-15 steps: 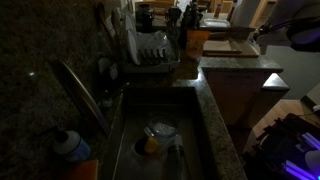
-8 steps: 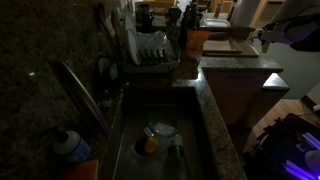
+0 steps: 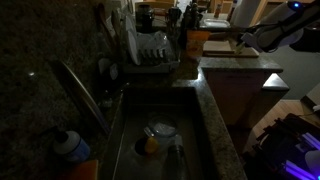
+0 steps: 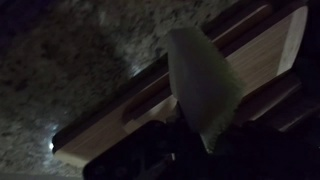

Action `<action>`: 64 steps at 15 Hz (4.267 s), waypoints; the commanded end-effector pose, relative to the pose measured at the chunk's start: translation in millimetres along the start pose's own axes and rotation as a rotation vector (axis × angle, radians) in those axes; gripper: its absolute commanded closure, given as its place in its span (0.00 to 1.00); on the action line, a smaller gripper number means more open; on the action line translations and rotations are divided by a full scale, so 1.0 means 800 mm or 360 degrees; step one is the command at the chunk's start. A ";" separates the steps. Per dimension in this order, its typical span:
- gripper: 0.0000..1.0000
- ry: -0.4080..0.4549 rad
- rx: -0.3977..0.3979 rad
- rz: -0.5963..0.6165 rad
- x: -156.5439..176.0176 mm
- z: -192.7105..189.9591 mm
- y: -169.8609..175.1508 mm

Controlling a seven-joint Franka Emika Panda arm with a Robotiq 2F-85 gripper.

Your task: Move the yellow sponge to the right side of the counter, scrub the countertop with the sponge

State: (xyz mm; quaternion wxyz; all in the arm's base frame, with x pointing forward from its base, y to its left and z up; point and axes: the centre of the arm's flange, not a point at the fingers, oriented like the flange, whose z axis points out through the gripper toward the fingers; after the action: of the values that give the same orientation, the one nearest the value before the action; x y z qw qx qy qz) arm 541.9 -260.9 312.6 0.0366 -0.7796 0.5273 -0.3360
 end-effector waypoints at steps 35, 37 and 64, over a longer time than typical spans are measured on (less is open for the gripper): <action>0.33 -0.0179 0.0256 0.0392 0.008 -0.018 0.012; 0.17 -0.0156 0.0271 0.0392 0.019 -0.025 0.020; 0.00 -0.0259 0.0546 0.0434 -0.026 0.045 -0.046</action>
State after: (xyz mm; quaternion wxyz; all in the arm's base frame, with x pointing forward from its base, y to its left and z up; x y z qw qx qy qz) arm 587.1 -238.8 298.7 0.2603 -0.7020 0.5463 -0.3755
